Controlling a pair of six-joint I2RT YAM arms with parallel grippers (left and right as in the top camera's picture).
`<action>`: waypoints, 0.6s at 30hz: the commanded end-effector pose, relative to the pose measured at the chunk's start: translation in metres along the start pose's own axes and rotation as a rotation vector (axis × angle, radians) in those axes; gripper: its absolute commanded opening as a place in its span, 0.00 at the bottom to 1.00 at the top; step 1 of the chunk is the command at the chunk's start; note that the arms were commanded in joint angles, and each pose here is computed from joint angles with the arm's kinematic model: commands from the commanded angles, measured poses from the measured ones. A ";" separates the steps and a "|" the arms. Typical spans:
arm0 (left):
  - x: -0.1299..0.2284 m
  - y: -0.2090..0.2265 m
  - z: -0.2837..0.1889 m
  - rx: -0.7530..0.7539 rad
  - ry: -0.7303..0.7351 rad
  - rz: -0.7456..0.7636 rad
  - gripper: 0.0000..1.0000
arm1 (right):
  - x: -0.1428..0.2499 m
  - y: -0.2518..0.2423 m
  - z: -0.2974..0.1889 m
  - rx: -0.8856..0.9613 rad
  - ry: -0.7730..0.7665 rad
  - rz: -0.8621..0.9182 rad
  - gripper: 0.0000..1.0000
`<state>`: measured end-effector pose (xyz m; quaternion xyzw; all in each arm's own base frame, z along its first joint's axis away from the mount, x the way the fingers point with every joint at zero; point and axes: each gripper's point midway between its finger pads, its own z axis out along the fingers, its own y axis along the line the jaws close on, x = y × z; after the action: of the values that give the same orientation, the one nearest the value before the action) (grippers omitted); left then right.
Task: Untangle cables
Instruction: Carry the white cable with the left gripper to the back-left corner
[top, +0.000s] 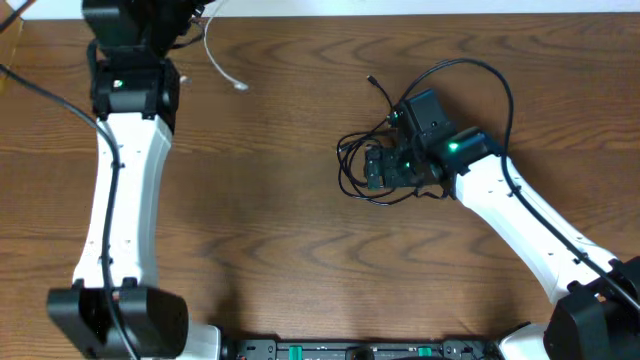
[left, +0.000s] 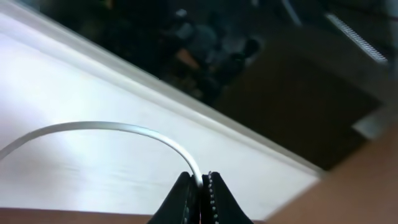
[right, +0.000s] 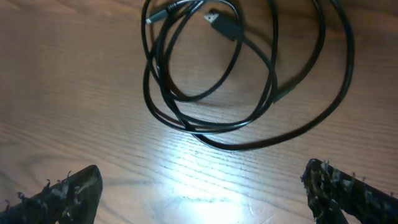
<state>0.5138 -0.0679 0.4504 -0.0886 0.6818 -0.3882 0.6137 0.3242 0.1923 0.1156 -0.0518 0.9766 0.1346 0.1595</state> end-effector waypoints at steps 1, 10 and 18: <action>-0.011 0.026 0.012 -0.069 -0.082 0.151 0.08 | 0.006 -0.002 0.005 -0.003 0.000 0.011 0.99; -0.043 0.128 0.026 -0.303 -0.272 0.356 0.07 | 0.029 -0.014 0.018 0.024 0.061 0.020 0.99; -0.044 0.287 -0.005 -0.547 -0.230 0.306 0.08 | 0.031 -0.016 0.022 0.023 0.059 0.019 0.99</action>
<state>0.6175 0.1035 0.3229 -0.1639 0.6893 -0.1266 0.6943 0.3038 0.1816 0.0793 -0.0501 0.9835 0.1195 0.1265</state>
